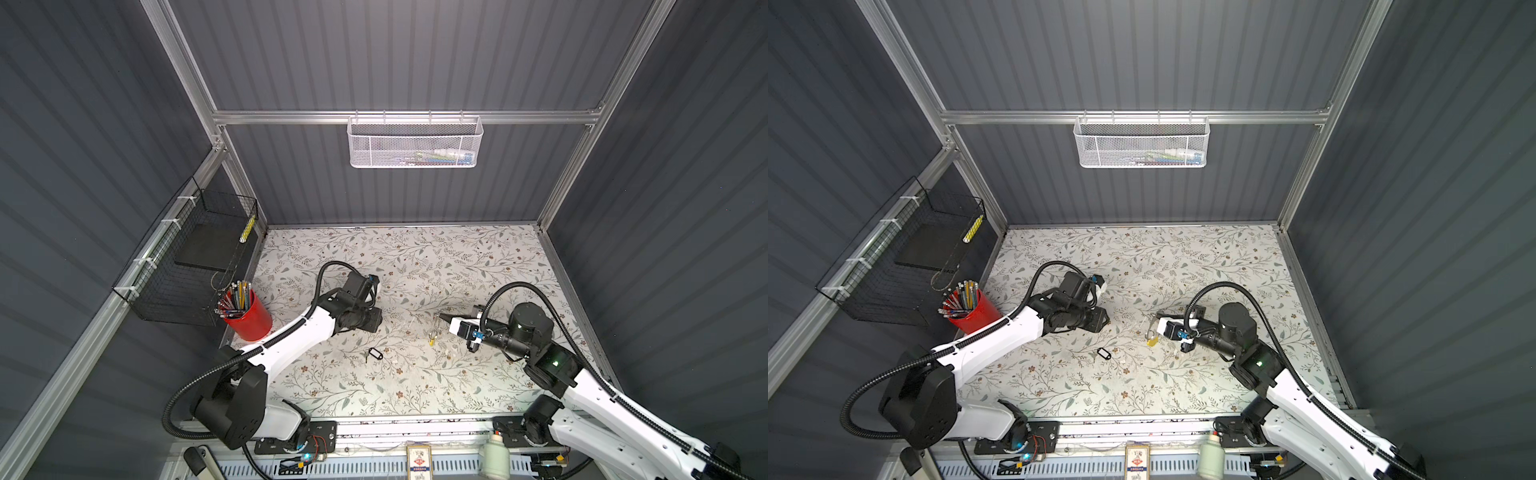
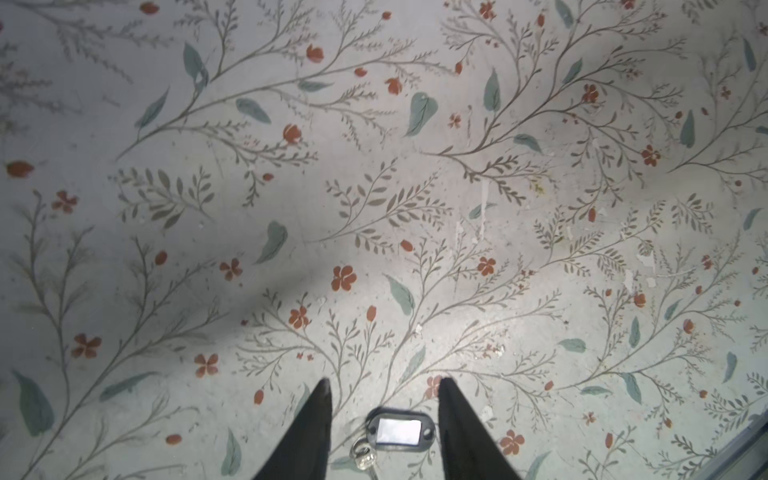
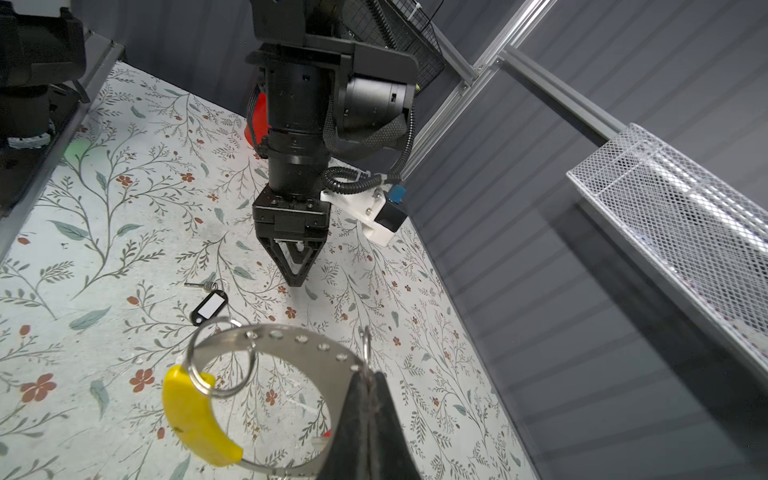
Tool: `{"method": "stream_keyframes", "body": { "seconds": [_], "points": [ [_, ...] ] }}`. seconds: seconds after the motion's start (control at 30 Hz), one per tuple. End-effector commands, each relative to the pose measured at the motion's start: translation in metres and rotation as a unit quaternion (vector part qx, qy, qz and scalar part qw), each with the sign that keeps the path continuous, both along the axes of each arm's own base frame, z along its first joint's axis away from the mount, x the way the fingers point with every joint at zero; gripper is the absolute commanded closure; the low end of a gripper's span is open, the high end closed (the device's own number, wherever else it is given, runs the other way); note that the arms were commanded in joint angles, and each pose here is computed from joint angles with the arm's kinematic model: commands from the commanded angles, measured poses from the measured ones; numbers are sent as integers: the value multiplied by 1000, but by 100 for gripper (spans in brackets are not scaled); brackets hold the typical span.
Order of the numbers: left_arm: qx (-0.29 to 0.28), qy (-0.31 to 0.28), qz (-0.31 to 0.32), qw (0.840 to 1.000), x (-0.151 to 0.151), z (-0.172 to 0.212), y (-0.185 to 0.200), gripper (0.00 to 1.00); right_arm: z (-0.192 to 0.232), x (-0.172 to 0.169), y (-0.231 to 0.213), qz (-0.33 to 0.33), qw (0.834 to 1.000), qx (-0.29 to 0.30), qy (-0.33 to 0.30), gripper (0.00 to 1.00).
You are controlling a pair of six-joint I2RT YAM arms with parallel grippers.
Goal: Put the keys on the keyring
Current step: 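Move the left gripper down to the black-tagged key on the table, then close the left gripper on the black-tagged key's ring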
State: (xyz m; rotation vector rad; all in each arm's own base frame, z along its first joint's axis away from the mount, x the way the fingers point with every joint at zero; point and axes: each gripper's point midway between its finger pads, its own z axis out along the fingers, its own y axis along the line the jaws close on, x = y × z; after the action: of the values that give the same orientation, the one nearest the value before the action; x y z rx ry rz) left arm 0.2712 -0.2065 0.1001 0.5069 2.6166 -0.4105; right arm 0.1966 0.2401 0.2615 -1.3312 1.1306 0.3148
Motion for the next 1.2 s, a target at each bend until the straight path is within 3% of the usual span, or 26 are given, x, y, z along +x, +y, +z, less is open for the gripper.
{"method": "stream_keyframes", "body": {
  "seconds": [0.0, 0.17, 0.3, 0.63, 1.17],
  "points": [
    [17, 27, 63, 998, -13, -17, 23, 57, 0, -12, -2, 19, 999, 4, 28, 100],
    [-13, 53, 82, 995, -33, -46, 26, 58, -1, -20, -1, 41, 998, -10, 39, 100],
    [-46, 24, 85, 995, -32, -48, 24, 57, 5, -23, 0, 55, 998, -11, 41, 100],
    [-48, 52, 37, 997, -35, -67, 8, 65, 0, -33, -5, 57, 997, -6, 54, 100],
    [-48, 50, 45, 997, -52, -67, 22, 66, -4, -33, -5, 55, 996, -3, 66, 100]
  ]
}}
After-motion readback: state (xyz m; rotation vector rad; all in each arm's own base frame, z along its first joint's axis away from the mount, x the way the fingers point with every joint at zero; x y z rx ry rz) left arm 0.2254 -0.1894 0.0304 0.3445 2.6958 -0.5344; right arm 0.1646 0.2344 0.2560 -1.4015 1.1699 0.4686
